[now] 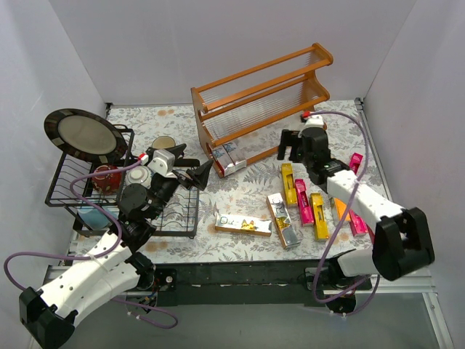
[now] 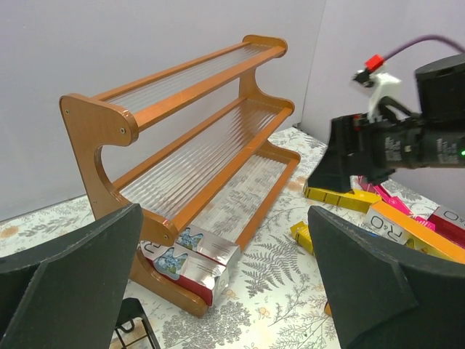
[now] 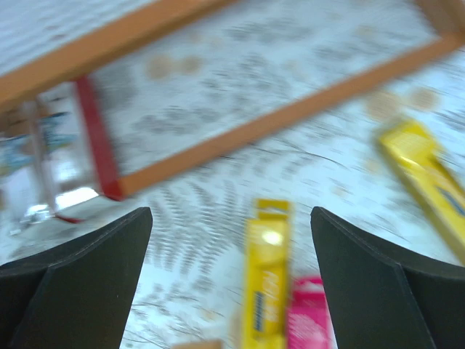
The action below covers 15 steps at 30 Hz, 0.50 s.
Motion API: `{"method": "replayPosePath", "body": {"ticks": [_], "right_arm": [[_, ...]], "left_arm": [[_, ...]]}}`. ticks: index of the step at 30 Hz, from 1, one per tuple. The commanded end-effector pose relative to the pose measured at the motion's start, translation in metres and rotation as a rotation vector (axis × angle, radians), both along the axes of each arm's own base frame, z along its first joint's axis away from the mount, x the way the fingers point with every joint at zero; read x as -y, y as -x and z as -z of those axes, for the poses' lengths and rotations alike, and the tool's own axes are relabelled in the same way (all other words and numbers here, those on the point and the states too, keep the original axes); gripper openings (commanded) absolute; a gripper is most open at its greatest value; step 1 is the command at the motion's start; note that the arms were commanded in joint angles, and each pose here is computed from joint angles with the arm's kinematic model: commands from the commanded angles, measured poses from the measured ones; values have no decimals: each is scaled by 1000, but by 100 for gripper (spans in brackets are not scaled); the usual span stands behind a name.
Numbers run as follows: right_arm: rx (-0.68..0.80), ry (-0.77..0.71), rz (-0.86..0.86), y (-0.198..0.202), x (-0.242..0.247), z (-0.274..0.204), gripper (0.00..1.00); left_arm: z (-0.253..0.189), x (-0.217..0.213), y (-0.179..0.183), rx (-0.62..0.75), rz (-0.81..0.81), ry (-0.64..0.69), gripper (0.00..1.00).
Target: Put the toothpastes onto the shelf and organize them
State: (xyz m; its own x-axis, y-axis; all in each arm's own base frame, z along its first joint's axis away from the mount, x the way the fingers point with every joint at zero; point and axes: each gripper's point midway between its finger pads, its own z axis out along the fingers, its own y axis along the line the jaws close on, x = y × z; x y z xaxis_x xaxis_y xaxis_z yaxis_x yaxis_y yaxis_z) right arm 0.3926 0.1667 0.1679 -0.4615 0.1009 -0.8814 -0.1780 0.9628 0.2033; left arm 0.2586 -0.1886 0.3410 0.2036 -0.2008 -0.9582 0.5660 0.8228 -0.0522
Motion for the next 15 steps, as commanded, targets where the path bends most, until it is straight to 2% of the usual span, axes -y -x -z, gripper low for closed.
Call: {"method": "replayPosePath", "body": {"ticks": [1, 3, 7, 11, 15], "right_arm": [[-155, 253, 341, 41, 117, 12, 99], [-180, 280, 447, 53, 148, 10, 99], [-235, 241, 678, 81, 212, 9, 99], [-268, 205, 870, 101, 256, 11, 99], [-325, 130, 981, 118, 282, 25, 99]], "left_arm": [[-13, -4, 0, 9, -16, 31, 98], [-15, -3, 0, 6, -8, 30, 98], [-17, -7, 2, 12, -19, 41, 98], [-20, -9, 4, 20, -22, 55, 98], [-19, -6, 6, 14, -1, 56, 98]]}}
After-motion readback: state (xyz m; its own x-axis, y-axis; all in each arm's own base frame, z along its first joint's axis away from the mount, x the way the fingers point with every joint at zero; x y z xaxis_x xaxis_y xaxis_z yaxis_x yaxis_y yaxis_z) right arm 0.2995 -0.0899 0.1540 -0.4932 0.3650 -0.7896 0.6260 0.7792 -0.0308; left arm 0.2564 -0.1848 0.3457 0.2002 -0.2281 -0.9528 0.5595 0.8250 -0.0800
